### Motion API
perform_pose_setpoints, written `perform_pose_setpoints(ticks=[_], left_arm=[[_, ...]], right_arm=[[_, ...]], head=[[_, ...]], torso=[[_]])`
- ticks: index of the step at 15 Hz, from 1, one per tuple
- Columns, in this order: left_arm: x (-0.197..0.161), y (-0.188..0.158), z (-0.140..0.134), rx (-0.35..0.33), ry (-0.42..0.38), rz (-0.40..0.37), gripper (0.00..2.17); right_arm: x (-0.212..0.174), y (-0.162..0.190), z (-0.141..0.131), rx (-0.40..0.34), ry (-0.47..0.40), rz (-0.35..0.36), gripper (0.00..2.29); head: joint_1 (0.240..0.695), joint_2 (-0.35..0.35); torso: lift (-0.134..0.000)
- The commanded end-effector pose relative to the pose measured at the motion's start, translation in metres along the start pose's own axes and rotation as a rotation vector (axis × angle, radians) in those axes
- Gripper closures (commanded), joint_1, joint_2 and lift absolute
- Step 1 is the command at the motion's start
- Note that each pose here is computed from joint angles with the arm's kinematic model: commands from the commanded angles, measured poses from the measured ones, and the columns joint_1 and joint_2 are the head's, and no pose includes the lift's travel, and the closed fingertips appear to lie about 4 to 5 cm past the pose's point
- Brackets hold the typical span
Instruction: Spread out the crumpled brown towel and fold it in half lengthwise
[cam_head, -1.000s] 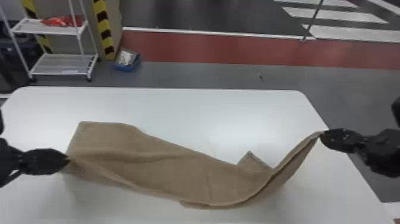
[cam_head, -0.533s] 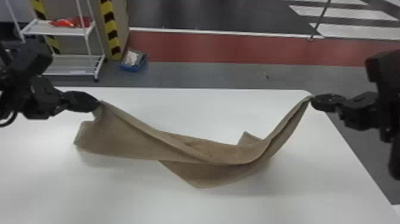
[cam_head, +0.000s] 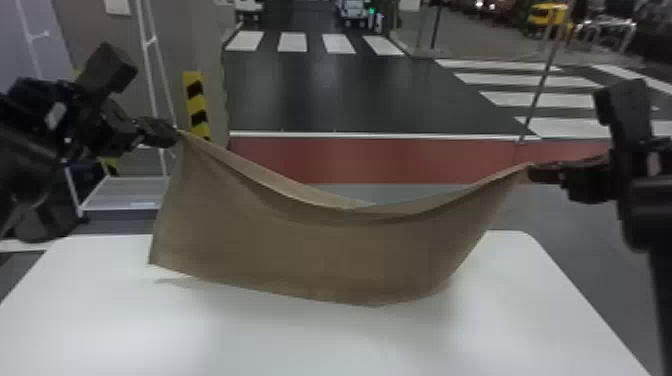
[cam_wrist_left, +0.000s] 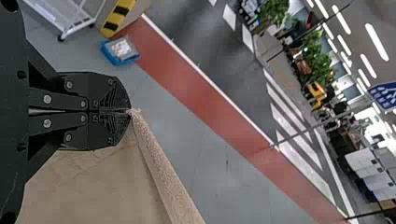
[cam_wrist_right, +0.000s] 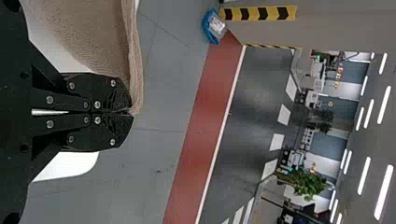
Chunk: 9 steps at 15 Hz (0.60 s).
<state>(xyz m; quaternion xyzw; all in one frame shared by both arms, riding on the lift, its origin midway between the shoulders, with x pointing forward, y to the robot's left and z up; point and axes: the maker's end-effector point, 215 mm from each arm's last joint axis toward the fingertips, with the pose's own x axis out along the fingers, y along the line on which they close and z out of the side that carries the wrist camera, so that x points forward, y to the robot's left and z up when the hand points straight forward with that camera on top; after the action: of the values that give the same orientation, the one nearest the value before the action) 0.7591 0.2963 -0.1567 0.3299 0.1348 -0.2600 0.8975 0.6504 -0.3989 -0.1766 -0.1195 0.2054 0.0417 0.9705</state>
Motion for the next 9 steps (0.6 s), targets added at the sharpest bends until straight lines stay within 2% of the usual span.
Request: perform_pose_setpoints(ticks=[1, 2, 4, 5, 6, 8, 9], left_arm=[[-0.020, 0.043, 0.031, -0.010, -0.059, 0.059, 2.00], [-0.035, 0.057, 0.028, -0.041, -0.081, 0.071, 2.00], [-0.060, 0.059, 0.002, -0.087, -0.086, 0.081, 2.00], [-0.074, 0.043, -0.021, -0.090, -0.086, 0.061, 2.00], [-0.087, 0.024, -0.046, -0.091, -0.070, 0.048, 2.00], [-0.114, -0.026, -0.110, -0.123, -0.023, 0.009, 2.00], [-0.124, -0.047, -0.133, -0.121, 0.000, -0.011, 2.00]], right_arm=[[-0.006, -0.020, 0.038, 0.021, -0.048, -0.024, 1.39], [-0.012, -0.029, 0.035, 0.052, -0.042, -0.032, 1.39], [-0.039, -0.047, 0.014, 0.094, -0.027, -0.042, 1.39], [-0.055, -0.049, -0.017, 0.125, 0.005, -0.031, 1.39], [-0.069, -0.045, -0.045, 0.117, 0.032, -0.021, 1.39], [-0.100, -0.025, -0.126, 0.089, 0.125, 0.009, 1.39], [-0.115, -0.018, -0.152, 0.088, 0.142, 0.023, 1.39]], head=[[0.416, -0.078], [0.367, -0.078], [0.330, -0.074], [0.322, -0.072], [0.323, -0.071], [0.396, -0.069], [0.444, -0.066]], torso=[[-0.125], [-0.125], [-0.125], [-0.125], [-0.125], [-0.125], [-0.125]])
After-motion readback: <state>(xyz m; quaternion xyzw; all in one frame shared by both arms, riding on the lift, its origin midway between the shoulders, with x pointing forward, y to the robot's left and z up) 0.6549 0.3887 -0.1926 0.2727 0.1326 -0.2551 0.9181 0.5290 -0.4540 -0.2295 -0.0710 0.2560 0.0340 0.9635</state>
